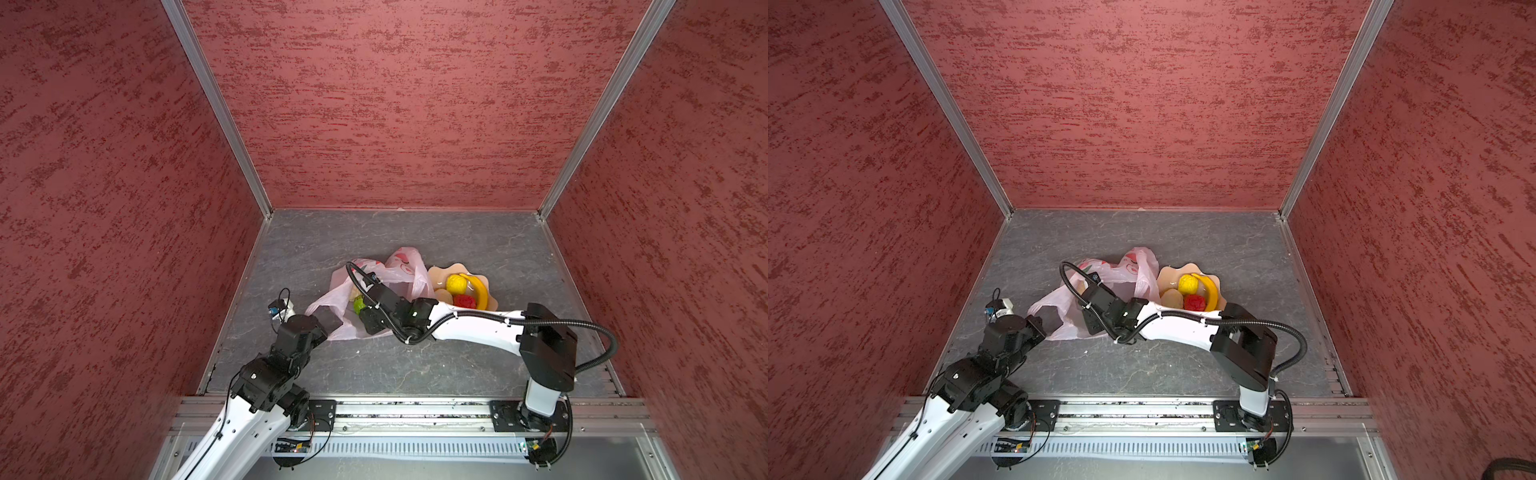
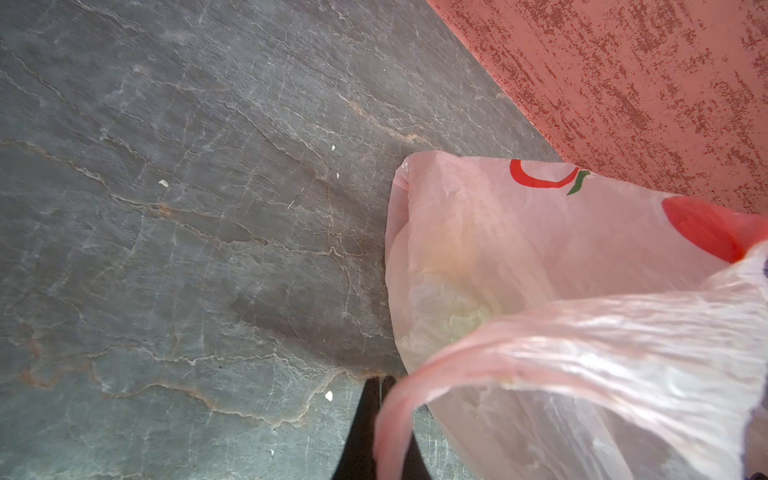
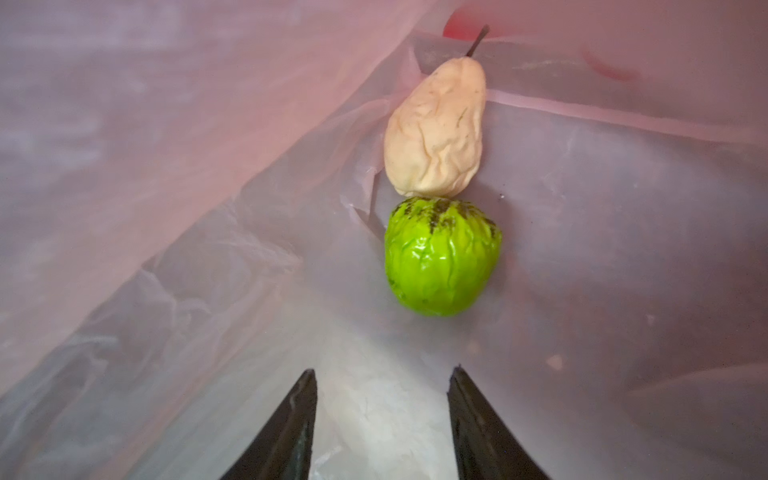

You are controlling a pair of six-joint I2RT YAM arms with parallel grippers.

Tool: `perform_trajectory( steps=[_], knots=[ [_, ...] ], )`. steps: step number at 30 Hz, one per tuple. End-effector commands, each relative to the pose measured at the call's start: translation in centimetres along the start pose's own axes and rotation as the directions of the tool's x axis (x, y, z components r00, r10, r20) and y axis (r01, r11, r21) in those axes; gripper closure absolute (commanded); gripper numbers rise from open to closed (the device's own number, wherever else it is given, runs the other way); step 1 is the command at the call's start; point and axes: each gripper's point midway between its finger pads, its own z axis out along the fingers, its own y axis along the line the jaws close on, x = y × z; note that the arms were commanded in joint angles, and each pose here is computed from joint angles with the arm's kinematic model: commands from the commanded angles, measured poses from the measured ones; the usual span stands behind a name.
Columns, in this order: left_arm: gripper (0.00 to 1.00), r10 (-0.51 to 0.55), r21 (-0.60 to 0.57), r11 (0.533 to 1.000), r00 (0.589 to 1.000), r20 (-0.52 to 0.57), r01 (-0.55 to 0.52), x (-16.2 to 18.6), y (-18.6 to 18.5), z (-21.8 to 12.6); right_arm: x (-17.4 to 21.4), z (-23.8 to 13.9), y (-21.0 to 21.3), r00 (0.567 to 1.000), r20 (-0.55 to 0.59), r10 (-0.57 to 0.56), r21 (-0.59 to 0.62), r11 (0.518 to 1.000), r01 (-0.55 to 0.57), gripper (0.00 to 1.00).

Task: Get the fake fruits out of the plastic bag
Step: 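Lower the open right gripper into the bag toward the green fruit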

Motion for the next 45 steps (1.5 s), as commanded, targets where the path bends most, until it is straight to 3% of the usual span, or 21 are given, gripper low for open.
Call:
perform_trajectory(
  steps=[1, 10, 15, 23, 29, 45],
  knots=[
    [0.93, -0.01, 0.04, 0.999, 1.0, 0.021, 0.009, -1.1, -1.3, -0.7, 0.4, -0.2, 0.7, 0.999, -0.018, -0.039, -0.027, 0.999, 0.039, 0.5],
    [0.93, -0.015, 0.044, 0.999, 0.999, 0.035, 0.013, -1.4, -1.1, -1.3, 1.8, 1.8, -0.8, 0.994, -0.103, -0.031, 0.069, 0.997, 0.038, 0.51],
    [0.93, -0.012, 0.034, 0.999, 0.999, 0.039, 0.011, -1.3, -0.4, -1.7, 0.9, 2.7, -1.7, 0.995, -0.093, 0.025, 0.094, 0.995, -0.016, 0.5],
    [0.93, -0.002, -0.013, 1.0, 1.0, 0.007, 0.003, 0.0, 1.7, -2.0, -2.2, 2.7, -3.5, 0.992, -0.005, 0.124, 0.121, 0.985, -0.122, 0.34],
    [0.93, -0.016, -0.009, 1.0, 1.0, -0.012, 0.015, 0.7, 2.4, -2.2, -3.2, 3.9, -4.3, 0.985, 0.017, 0.17, 0.121, 0.978, -0.17, 0.27],
    [0.93, -0.013, 0.001, 1.0, 0.999, -0.039, 0.013, 1.5, 2.2, -1.6, -4.6, 7.2, -3.4, 0.98, 0.027, 0.197, 0.073, 0.977, -0.199, 0.21]
  ],
)
